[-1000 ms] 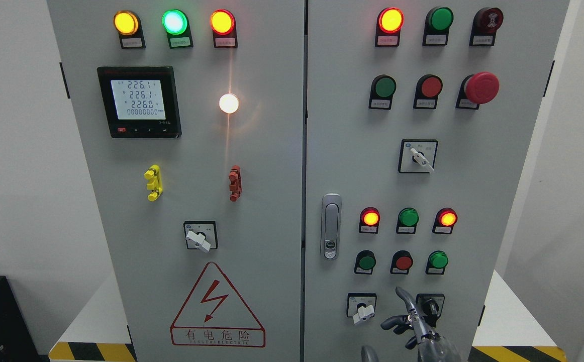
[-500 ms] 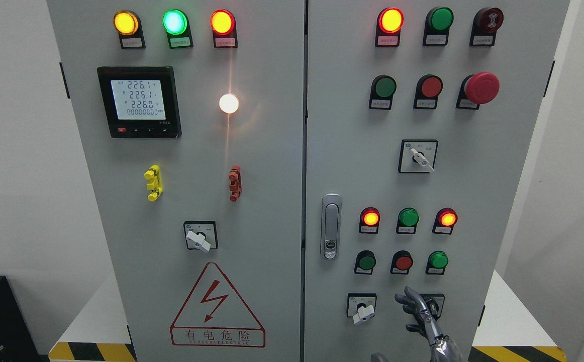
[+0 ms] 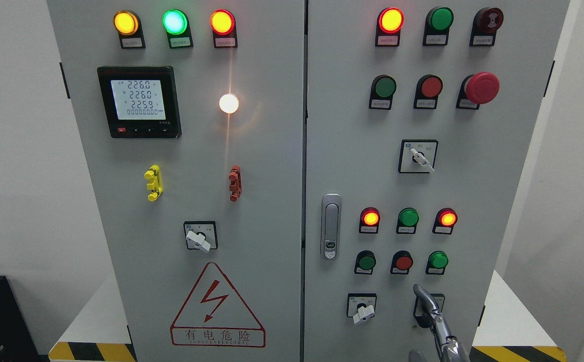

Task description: Press green start button

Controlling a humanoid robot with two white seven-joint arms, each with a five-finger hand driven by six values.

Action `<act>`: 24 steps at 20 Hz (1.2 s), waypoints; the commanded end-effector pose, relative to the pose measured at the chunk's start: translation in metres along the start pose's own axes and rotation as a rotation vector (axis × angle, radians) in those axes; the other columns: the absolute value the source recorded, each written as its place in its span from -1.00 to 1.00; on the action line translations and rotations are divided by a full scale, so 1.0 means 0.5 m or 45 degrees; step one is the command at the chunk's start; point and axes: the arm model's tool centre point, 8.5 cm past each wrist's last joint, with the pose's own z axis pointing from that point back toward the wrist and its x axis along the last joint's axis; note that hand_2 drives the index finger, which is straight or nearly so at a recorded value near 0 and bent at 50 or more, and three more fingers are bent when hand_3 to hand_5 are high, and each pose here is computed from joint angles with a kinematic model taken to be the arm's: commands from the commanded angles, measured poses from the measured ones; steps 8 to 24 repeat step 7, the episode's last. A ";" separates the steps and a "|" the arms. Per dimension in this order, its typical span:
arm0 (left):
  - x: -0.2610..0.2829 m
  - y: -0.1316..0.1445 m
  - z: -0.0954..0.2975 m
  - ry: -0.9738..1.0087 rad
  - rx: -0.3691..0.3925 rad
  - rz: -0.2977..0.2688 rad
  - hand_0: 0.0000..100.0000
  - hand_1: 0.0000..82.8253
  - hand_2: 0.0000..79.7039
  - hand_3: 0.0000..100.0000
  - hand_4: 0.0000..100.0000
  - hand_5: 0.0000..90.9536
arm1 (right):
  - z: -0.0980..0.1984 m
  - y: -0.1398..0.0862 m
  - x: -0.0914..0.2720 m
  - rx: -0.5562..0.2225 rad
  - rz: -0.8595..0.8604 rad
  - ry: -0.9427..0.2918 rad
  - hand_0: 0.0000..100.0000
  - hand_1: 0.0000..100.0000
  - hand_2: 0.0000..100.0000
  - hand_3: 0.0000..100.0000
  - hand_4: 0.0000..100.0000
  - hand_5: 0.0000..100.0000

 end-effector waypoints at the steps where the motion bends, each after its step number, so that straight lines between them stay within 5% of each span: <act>1: 0.019 -0.002 -0.002 -0.035 -0.005 -0.006 -0.76 0.34 -1.00 -1.00 -1.00 -1.00 | 0.000 -0.012 0.003 -0.021 -0.096 0.001 -1.00 -1.00 -1.00 -1.00 -1.00 -1.00; 24: 0.019 -0.002 -0.002 -0.035 -0.003 -0.006 -0.76 0.34 -1.00 -1.00 -1.00 -1.00 | 0.001 -0.008 0.002 0.011 -0.153 0.004 -1.00 -1.00 -1.00 -1.00 -1.00 -1.00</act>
